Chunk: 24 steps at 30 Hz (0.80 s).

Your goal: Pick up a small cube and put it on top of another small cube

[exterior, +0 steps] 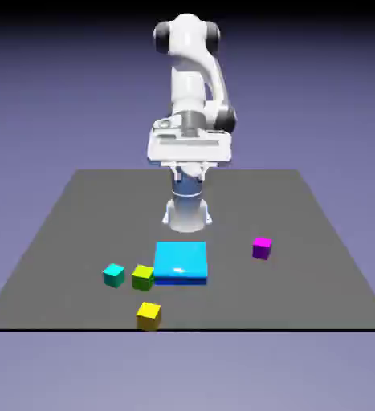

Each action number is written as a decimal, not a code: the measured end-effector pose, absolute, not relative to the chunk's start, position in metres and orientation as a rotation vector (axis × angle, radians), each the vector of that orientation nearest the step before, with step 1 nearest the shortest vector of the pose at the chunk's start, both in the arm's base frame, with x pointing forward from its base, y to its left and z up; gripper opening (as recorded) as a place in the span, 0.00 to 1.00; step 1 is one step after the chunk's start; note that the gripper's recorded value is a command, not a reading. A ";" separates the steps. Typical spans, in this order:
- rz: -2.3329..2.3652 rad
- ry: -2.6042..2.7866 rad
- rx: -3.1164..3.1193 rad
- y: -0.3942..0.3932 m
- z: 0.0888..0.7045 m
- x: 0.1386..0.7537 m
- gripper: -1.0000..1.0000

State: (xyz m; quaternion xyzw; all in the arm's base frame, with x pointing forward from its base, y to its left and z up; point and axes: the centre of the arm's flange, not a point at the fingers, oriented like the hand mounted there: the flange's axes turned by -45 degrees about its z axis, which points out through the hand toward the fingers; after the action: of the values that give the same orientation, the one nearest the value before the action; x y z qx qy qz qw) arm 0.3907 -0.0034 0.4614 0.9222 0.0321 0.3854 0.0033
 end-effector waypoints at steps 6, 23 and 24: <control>1.181 0.207 2.943 -0.045 0.471 0.397 0.50; 1.165 0.620 3.116 -0.162 0.435 0.407 0.50; 1.170 0.649 3.124 -0.168 0.431 0.408 0.50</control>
State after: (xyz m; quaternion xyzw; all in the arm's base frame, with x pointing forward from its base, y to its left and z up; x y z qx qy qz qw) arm 0.4076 -0.1680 0.4305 0.9117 0.1894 0.3413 -0.1281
